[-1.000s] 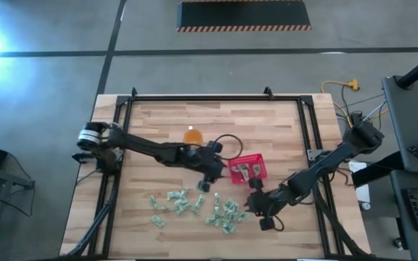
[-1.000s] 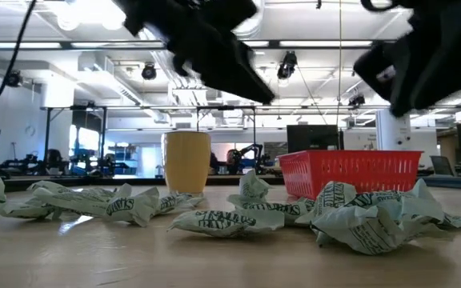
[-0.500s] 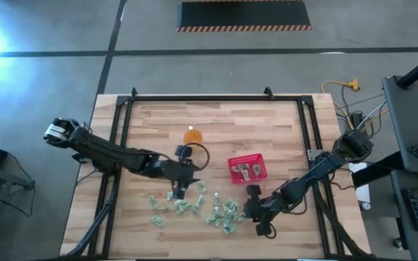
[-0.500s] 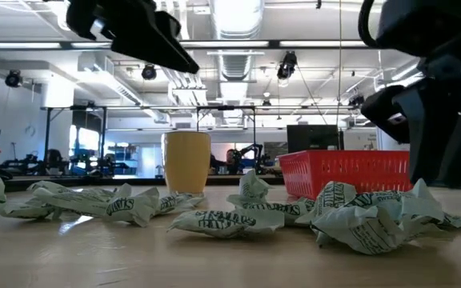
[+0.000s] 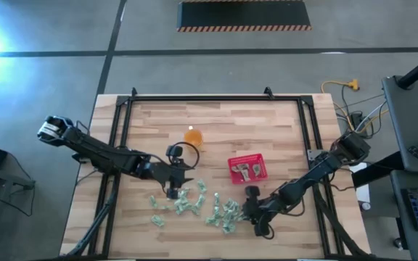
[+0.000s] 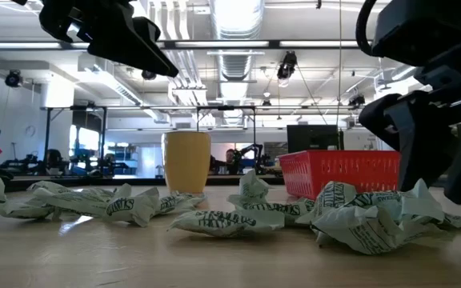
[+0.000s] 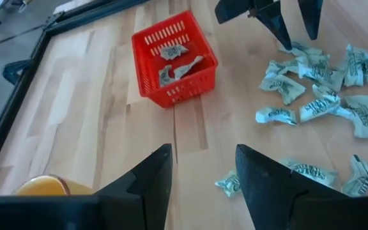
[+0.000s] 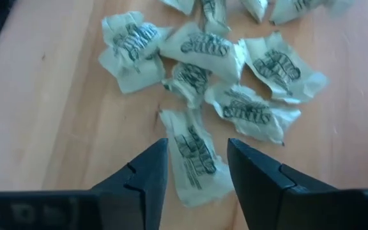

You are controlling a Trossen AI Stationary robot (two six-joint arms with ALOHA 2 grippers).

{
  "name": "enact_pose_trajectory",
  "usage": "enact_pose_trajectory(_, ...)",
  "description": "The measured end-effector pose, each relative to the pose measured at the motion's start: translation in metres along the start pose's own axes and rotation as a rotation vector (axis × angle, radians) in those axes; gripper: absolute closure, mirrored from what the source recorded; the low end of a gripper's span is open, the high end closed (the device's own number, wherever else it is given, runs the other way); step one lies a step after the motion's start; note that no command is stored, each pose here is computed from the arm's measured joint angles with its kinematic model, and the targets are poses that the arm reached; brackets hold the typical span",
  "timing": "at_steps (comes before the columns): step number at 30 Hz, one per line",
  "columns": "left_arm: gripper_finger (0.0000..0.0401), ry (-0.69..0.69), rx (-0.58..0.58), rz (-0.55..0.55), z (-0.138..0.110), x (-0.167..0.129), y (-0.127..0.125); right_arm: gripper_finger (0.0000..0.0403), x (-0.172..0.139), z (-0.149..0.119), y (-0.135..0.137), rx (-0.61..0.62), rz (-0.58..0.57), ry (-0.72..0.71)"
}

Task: Pick and place Stevia / Truvia into bins
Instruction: Put the stevia packet into the basket

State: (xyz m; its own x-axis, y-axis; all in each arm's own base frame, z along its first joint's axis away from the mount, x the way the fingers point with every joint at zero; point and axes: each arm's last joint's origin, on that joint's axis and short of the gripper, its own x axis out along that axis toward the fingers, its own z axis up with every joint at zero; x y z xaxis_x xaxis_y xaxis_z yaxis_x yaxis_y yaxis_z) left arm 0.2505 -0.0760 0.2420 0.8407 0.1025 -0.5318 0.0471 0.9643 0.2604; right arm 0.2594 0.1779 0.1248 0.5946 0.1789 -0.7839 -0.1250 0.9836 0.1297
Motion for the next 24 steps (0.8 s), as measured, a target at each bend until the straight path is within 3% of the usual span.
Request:
enact_pose_trajectory(18,0.0245,0.008,-0.012,-0.001,-0.001,0.001,-0.001,0.0284,0.012,-0.01,-0.002,-0.004,-0.039,0.052)
enact_pose_trajectory(24,0.0245,0.009,-0.014,-0.001,-0.001,0.001,-0.001,0.0323,0.007,-0.008,-0.003,-0.019,-0.037,0.057)
